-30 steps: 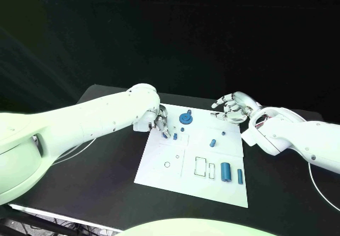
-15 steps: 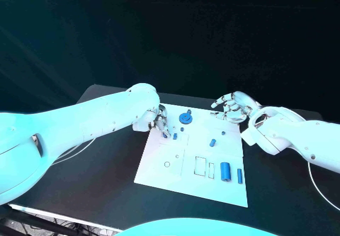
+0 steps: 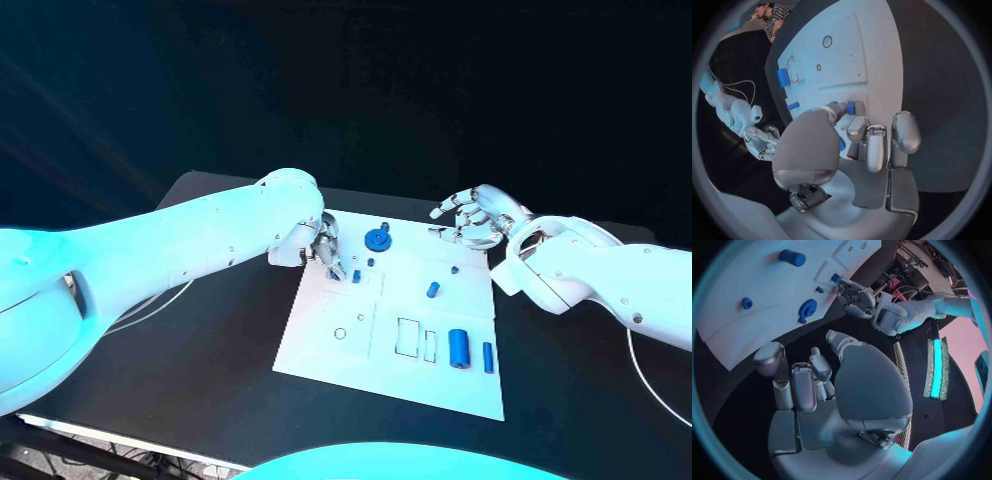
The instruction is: Assemble the parts on the task board
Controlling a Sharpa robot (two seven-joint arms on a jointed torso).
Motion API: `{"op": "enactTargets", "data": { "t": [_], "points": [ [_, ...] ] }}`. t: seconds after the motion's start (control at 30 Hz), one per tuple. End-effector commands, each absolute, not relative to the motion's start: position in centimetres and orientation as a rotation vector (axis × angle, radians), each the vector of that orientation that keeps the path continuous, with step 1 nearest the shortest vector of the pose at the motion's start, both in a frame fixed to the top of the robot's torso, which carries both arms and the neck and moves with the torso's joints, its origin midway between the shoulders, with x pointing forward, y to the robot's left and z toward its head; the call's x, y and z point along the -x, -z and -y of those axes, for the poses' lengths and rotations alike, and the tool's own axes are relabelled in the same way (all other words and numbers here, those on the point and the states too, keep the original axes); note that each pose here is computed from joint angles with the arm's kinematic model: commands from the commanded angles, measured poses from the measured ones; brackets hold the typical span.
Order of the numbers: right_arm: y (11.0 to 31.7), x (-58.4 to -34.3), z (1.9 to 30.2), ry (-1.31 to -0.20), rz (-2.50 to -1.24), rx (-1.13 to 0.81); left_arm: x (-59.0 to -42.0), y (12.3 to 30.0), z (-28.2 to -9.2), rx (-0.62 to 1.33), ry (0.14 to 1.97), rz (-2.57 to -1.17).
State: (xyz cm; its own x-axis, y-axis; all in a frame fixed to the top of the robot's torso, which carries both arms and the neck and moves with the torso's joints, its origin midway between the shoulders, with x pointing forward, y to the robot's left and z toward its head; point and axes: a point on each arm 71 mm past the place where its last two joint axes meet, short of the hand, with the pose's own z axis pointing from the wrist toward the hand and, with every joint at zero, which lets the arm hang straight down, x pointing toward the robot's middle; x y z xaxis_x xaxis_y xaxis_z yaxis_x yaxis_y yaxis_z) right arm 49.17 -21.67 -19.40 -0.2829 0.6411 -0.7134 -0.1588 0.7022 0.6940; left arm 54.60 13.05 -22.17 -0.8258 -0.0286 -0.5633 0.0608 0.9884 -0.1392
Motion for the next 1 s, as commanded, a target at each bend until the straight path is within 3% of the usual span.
{"op": "enactTargets", "data": {
  "t": [0.03, 1.0],
  "points": [
    [19.38, -49.11, 21.53, -0.821, -1.697, -0.372, -54.57, 22.12, -13.03, -0.041, 0.195, -2.545],
    [19.37, -49.10, 21.58, -0.821, -1.695, -0.372, -54.93, 21.91, -12.96, -0.004, 0.201, -2.486]
  ]
}}
